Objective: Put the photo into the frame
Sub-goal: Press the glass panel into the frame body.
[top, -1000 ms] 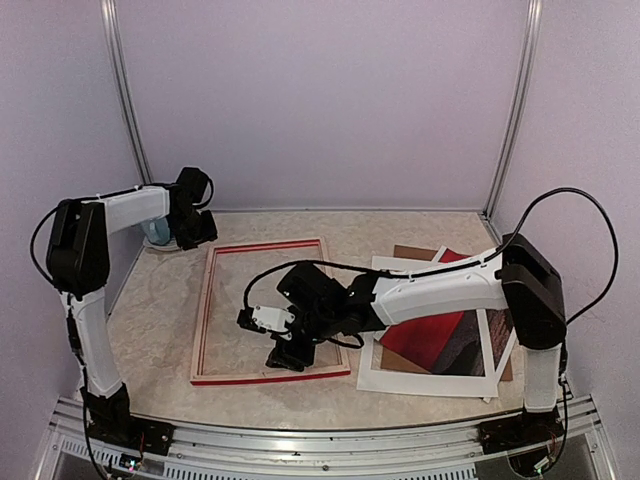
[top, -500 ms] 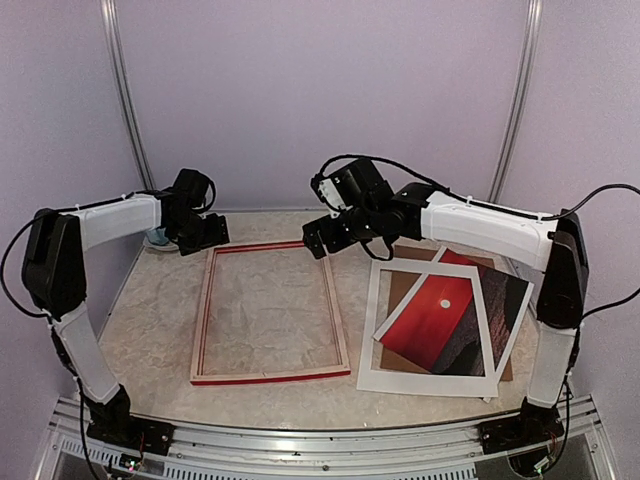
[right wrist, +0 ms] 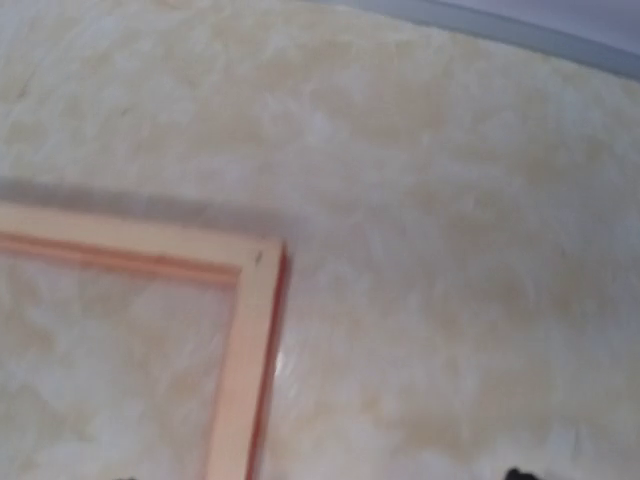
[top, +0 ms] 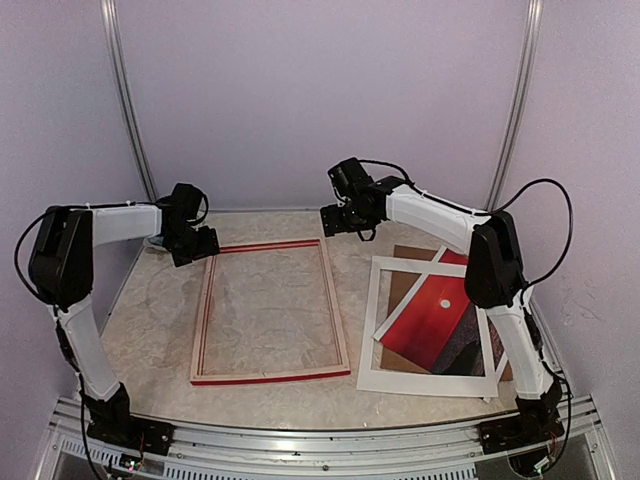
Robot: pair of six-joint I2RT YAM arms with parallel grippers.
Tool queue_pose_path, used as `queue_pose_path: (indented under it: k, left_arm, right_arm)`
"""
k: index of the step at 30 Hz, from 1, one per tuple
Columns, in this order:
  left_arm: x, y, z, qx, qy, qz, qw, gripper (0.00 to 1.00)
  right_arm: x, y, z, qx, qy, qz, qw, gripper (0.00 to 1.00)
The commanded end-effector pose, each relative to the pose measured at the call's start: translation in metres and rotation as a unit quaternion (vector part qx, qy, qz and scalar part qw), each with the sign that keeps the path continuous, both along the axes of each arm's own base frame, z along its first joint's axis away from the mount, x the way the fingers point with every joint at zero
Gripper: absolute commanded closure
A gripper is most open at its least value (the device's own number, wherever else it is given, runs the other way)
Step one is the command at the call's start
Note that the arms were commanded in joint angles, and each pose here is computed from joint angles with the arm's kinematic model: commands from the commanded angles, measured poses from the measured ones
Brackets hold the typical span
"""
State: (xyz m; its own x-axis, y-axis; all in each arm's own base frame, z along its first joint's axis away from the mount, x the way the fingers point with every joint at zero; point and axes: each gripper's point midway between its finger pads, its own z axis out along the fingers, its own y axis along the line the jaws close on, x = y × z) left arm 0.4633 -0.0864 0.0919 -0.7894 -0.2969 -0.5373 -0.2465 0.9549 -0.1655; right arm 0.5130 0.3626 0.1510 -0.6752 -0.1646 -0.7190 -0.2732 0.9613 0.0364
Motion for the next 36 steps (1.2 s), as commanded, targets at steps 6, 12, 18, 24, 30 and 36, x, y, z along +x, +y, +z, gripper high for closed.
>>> queue_pose_path:
  k: [6,12,18,24,30,36]
  left_arm:
    - [-0.017,-0.009,-0.042,-0.016,0.051,-0.012,0.998,0.33]
    - [-0.029,-0.012,-0.056,-0.030,0.072,-0.019,0.997,0.54]
    - [-0.039,-0.006,-0.072,-0.019,0.091,-0.012,0.996,0.57]
    - [-0.044,-0.008,-0.083,-0.018,0.105,-0.014,0.994,0.65]
    - [-0.053,-0.019,-0.080,-0.010,0.103,-0.024,0.994,0.70]
    - [-0.067,-0.030,-0.080,-0.014,0.107,-0.040,0.993,0.71]
  right_arm:
    - [0.045,-0.003,-0.018,0.044,-0.003,0.024,0.999,0.35]
    - [0.046,0.006,-0.049,0.047,0.015,0.042,0.998,0.36]
    - [0.041,0.013,-0.069,0.062,0.032,0.054,0.996,0.36]
    - [0.037,0.022,-0.077,0.057,0.030,0.060,0.996,0.36]
    - [0.032,0.020,-0.092,0.042,0.035,0.051,0.997,0.36]
    - [0.027,0.024,-0.105,0.041,0.044,0.048,0.997,0.39]
